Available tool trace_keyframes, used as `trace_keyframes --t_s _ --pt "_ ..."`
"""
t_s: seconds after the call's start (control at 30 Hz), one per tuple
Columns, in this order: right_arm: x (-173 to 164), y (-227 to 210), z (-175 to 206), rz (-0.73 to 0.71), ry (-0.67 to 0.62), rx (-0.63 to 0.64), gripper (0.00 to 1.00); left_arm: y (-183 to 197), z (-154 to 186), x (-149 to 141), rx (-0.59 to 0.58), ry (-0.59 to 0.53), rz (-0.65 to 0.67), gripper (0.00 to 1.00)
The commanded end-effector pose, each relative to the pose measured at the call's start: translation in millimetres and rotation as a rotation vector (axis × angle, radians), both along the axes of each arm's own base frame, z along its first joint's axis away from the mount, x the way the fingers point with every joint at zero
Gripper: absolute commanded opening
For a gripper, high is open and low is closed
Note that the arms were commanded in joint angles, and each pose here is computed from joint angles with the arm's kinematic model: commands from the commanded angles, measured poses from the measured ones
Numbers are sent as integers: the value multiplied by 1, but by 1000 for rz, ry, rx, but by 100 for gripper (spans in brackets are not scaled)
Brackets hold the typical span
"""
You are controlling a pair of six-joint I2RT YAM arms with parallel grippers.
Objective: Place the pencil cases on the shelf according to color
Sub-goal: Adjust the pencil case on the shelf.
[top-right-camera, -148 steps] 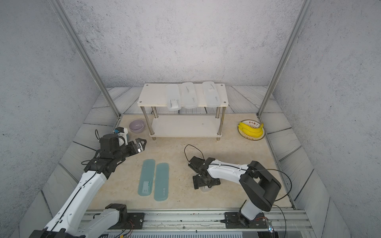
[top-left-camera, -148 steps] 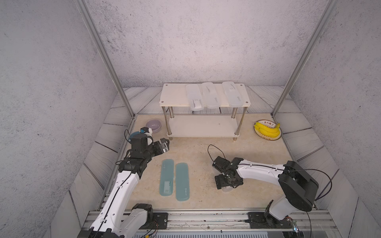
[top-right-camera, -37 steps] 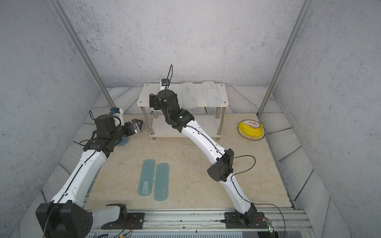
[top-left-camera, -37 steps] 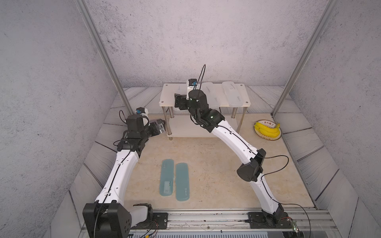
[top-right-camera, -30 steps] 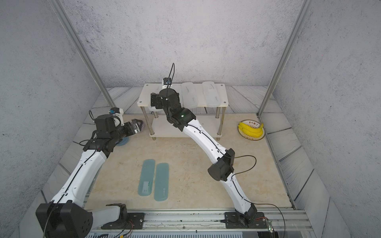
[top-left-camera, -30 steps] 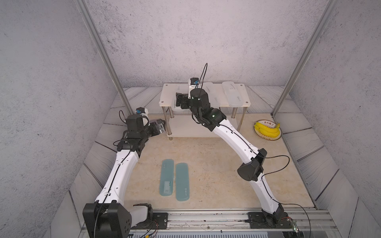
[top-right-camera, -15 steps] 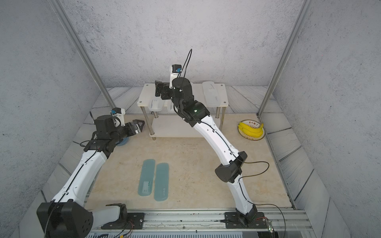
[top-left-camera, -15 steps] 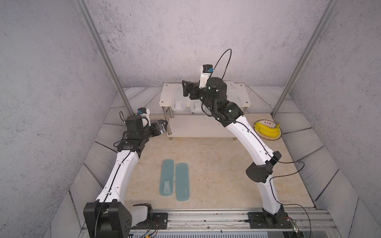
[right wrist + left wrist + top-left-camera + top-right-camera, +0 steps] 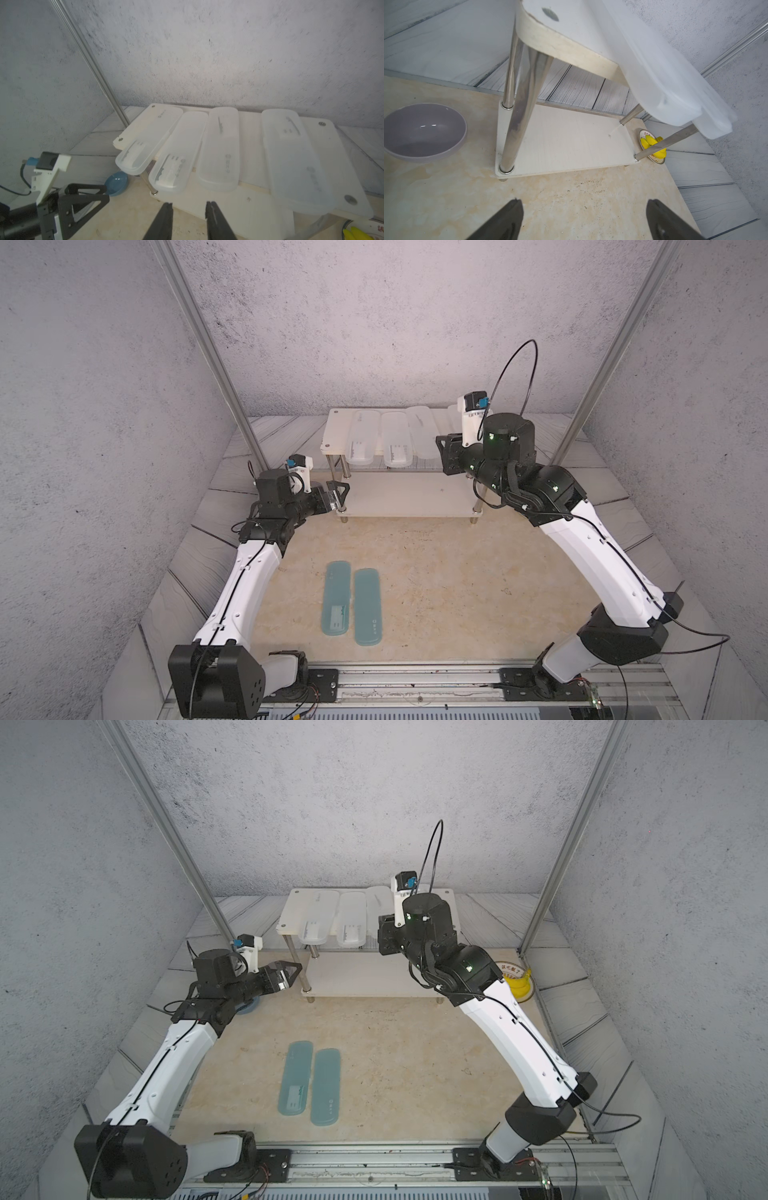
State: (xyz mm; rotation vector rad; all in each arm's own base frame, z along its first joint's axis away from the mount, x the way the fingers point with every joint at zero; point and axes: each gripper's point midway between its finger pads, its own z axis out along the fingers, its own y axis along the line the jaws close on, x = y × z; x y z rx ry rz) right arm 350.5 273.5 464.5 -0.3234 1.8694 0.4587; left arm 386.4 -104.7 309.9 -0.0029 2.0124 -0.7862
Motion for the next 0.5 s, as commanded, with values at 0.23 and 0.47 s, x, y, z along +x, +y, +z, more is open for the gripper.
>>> trace_keyframes --t_s 0.23,0.47 --pt "17 61 -80 197 199 15 20 -27 50 0 -94 -45 -43 99" --pt "39 81 -84 239 212 60 20 -34 59 5 -104 -52 -66 99"
